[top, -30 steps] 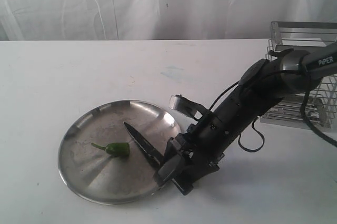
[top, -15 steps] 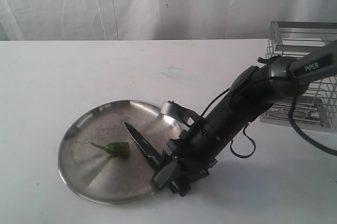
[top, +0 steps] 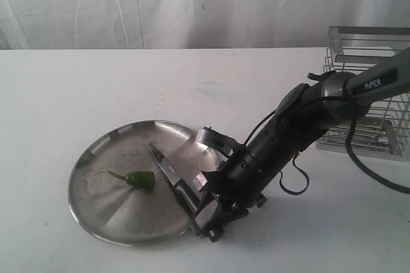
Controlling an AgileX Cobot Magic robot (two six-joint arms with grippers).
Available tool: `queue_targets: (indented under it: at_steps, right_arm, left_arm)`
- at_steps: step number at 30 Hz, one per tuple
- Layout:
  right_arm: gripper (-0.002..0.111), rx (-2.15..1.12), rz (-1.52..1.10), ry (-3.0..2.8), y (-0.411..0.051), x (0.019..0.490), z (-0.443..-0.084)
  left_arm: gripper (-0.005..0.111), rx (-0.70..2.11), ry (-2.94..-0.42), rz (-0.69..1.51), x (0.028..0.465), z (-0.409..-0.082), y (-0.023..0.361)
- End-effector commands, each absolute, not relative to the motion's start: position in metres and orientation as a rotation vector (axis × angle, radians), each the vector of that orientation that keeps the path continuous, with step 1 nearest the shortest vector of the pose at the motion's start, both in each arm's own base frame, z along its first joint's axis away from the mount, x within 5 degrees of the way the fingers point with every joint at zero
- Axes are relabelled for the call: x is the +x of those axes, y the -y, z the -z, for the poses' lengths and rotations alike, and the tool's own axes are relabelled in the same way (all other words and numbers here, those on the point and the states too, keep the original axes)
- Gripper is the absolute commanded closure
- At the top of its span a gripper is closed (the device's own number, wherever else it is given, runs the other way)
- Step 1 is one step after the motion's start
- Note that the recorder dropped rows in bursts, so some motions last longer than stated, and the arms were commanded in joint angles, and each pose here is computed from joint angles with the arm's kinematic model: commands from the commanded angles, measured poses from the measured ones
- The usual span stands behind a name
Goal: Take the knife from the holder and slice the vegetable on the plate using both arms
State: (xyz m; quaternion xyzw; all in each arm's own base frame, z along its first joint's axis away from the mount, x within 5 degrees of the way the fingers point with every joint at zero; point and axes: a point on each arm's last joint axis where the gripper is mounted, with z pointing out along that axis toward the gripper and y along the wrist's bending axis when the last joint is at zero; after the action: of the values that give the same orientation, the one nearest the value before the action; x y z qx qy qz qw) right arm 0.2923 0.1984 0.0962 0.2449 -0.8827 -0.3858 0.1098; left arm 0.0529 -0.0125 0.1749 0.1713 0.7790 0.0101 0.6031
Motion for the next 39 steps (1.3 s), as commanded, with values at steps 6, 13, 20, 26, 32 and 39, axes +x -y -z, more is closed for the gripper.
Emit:
queue_targets:
  at_steps: [6, 13, 20, 26, 32, 39]
  right_arm:
    - [0.108, 0.712, 1.116, 2.622, -0.195, 0.289, -0.125]
    - [0.108, 0.761, 1.098, 2.648, -0.190, 0.281, -0.164]
    - [0.108, 0.973, 1.039, 2.778, -0.179, 0.271, -0.214]
    - [0.108, 0.955, 0.610, 3.068, -0.147, 0.259, -0.235]
    - [0.108, 0.896, 0.479, 3.206, -0.129, 0.221, -0.220]
    - [0.108, 0.931, 0.603, 3.214, -0.136, 0.181, -0.219]
  left_arm:
    - [0.107, 0.393, -1.802, -0.008, 0.053, -0.174, 0.013]
    - [0.107, 0.393, -1.802, -0.008, 0.053, -0.174, 0.013]
    - [0.107, 0.393, -1.802, -0.008, 0.053, -0.174, 0.013]
    - [0.107, 0.393, -1.802, -0.008, 0.053, -0.174, 0.013]
    - [0.107, 0.393, -1.802, -0.008, 0.053, -0.174, 0.013]
    - [0.107, -0.037, -1.665, 0.348, 0.056, -0.191, 0.014]
